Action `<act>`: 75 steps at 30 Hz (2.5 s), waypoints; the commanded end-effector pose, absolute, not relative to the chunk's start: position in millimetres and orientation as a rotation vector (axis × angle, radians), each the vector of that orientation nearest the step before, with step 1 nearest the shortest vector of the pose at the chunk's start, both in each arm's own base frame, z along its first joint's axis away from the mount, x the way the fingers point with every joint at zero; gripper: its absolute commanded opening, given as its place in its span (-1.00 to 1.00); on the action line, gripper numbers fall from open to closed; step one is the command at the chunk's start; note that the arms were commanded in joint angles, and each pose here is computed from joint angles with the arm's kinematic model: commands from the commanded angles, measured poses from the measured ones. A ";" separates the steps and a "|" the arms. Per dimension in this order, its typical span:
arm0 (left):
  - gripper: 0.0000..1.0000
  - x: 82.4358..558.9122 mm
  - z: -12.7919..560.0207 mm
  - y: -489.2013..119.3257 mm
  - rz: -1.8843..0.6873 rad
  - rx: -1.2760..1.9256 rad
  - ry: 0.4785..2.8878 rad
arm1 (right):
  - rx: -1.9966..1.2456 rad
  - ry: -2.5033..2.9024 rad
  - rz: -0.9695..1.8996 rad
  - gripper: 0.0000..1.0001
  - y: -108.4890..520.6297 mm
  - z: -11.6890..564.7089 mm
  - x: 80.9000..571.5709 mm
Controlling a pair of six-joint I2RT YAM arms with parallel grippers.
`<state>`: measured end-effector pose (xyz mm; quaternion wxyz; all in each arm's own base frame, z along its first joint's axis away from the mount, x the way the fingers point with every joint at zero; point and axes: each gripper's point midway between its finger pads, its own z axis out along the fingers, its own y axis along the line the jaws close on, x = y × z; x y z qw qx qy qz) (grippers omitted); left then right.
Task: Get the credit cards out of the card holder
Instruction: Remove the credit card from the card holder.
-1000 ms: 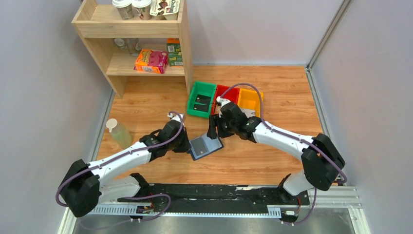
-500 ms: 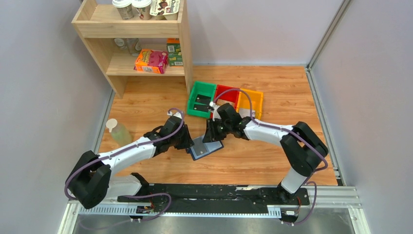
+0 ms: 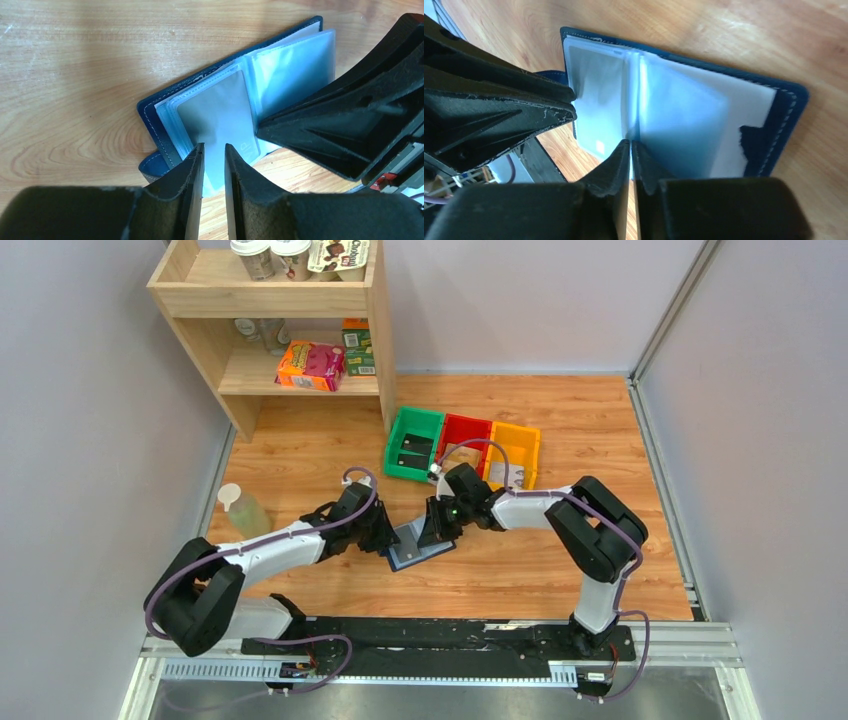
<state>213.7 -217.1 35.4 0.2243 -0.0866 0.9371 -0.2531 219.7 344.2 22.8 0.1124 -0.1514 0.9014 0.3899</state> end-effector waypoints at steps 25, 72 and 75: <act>-0.24 226.9 48.9 -220.5 -0.701 -0.291 2.552 | -0.294 2.791 1.104 -0.88 318.0 -29.4 213.3; -0.75 230.1 54.1 -239.8 -0.798 -0.185 2.549 | -0.323 2.735 1.101 -0.73 325.6 -4.9 226.0; -0.83 228.5 48.0 -236.7 -0.771 -0.195 2.571 | -0.334 2.735 1.057 -0.71 320.8 -0.3 228.0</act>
